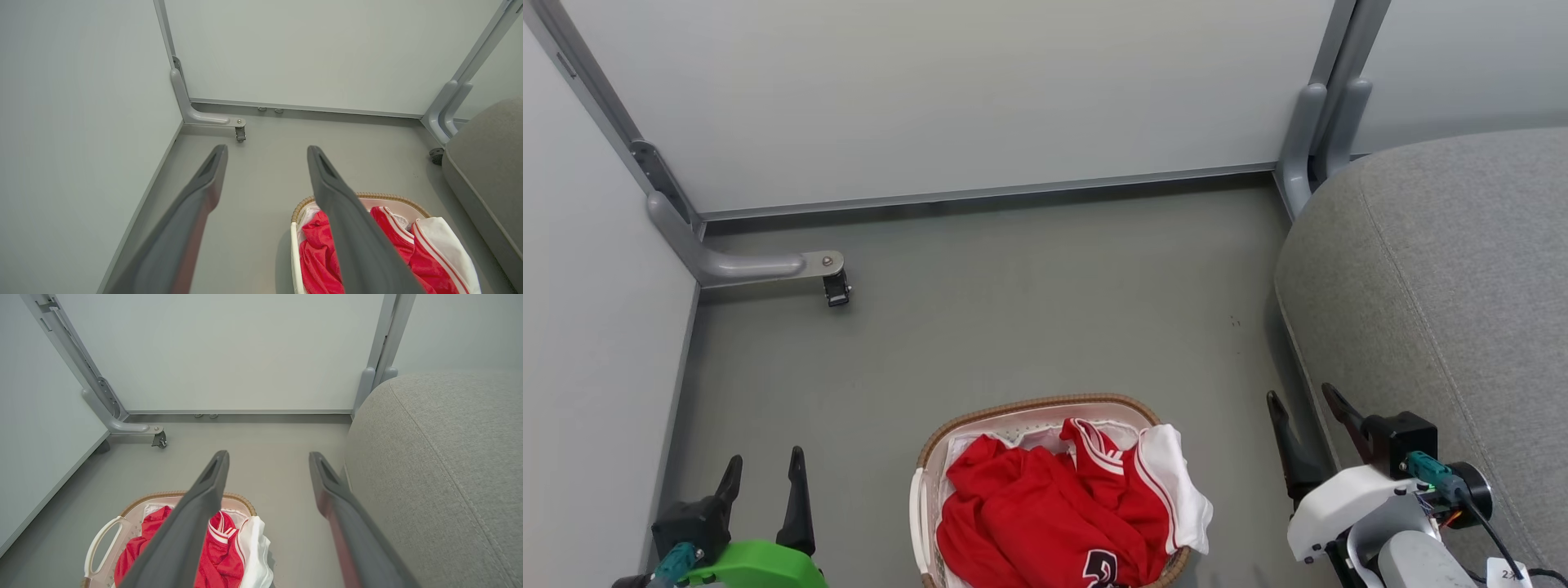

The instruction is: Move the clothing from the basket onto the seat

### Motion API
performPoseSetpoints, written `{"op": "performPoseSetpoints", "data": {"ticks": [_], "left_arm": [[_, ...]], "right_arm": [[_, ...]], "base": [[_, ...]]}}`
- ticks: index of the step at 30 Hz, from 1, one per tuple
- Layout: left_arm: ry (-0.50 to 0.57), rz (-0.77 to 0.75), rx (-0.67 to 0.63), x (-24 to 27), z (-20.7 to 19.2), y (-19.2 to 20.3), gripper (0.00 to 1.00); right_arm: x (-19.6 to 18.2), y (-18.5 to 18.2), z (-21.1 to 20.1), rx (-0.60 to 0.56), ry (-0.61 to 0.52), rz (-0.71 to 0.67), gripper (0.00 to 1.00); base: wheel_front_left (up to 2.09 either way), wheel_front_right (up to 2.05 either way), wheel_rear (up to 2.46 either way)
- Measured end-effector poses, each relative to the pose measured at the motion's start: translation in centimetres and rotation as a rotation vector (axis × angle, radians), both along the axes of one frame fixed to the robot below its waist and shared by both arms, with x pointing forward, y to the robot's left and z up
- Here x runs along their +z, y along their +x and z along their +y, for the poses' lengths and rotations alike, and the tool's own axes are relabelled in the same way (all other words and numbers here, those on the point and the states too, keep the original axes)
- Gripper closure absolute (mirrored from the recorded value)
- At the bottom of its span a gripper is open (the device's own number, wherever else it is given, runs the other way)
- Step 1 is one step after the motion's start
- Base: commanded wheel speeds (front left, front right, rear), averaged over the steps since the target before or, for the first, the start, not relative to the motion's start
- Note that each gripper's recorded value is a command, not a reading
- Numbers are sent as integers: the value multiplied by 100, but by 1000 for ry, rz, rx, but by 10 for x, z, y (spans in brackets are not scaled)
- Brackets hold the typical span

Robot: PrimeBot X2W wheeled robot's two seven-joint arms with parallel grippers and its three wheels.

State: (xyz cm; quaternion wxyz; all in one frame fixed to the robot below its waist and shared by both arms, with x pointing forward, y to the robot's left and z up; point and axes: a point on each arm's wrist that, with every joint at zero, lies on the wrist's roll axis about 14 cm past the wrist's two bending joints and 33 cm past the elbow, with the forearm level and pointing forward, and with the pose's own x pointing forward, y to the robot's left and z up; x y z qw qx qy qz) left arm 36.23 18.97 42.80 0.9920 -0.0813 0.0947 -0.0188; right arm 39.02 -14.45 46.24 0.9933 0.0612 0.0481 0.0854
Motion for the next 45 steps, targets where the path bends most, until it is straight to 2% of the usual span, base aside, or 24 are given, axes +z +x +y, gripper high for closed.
{"op": "performPoseSetpoints", "data": {"ticks": [16,24,34,45], "left_arm": [[73,7,-39,-8,-9,-8,0],[60,35,-59,-18,-17,-6,0],[25,73,-145,-34,-45,20,0],[-25,109,-310,-58,-100,60,0]], "right_arm": [[-13,-6,0,16,-96,12,0],[-18,-2,0,17,-99,25,0],[-27,24,0,16,-106,37,0],[-44,53,-5,4,-100,57,0]], "base": [[0,0,0],[0,0,0],[0,0,0],[0,0,0]]}}
